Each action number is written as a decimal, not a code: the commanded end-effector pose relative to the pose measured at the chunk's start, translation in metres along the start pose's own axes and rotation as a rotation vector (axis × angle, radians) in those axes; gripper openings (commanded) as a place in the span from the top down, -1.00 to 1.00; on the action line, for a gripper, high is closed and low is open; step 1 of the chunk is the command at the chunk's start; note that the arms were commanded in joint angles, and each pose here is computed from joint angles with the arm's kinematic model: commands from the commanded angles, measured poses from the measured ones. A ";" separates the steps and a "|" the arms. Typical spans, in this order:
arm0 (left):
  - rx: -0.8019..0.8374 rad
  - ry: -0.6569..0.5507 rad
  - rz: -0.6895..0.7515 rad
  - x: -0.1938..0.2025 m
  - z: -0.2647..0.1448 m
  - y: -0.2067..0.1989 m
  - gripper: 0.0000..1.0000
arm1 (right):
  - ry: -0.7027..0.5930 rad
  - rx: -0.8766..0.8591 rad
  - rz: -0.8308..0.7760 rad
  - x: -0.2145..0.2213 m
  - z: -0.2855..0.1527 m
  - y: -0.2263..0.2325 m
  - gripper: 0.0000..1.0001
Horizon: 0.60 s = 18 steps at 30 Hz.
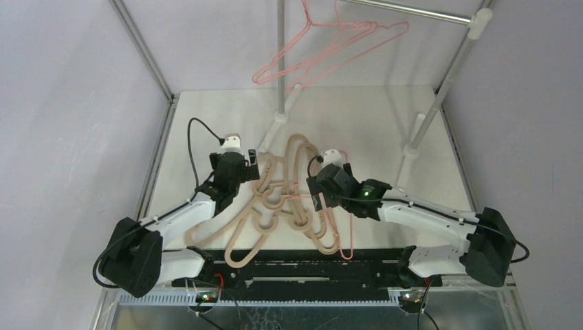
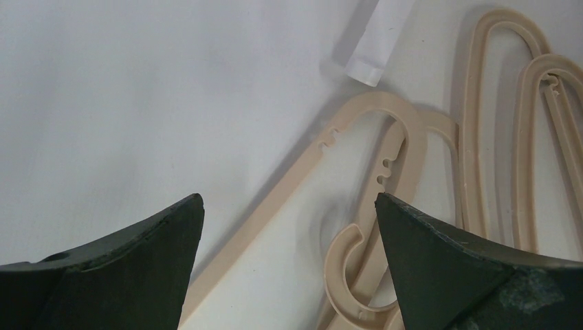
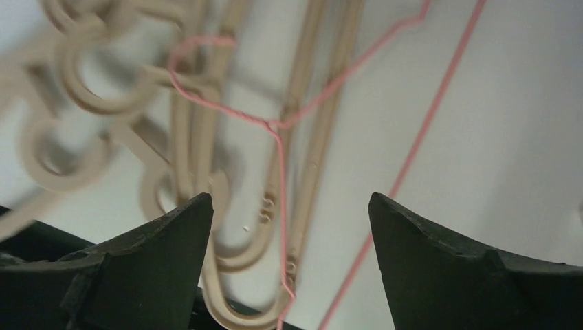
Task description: Organize the hangers
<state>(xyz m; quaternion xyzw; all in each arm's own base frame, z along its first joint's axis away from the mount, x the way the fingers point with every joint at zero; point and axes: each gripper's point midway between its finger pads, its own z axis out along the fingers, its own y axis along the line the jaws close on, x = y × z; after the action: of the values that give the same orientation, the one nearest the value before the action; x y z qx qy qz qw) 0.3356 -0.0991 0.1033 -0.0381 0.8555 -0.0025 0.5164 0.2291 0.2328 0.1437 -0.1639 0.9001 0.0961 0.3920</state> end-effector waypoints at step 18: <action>0.011 -0.043 -0.024 -0.019 0.005 -0.009 -0.99 | 0.250 0.053 -0.007 0.096 0.059 -0.001 -0.21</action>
<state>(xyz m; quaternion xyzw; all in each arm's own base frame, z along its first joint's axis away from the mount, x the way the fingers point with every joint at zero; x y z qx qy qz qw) 0.3354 -0.0990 0.0956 -0.0353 0.8610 0.0026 0.5074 0.2011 0.2131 0.0335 -0.1862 0.9445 0.0120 0.2703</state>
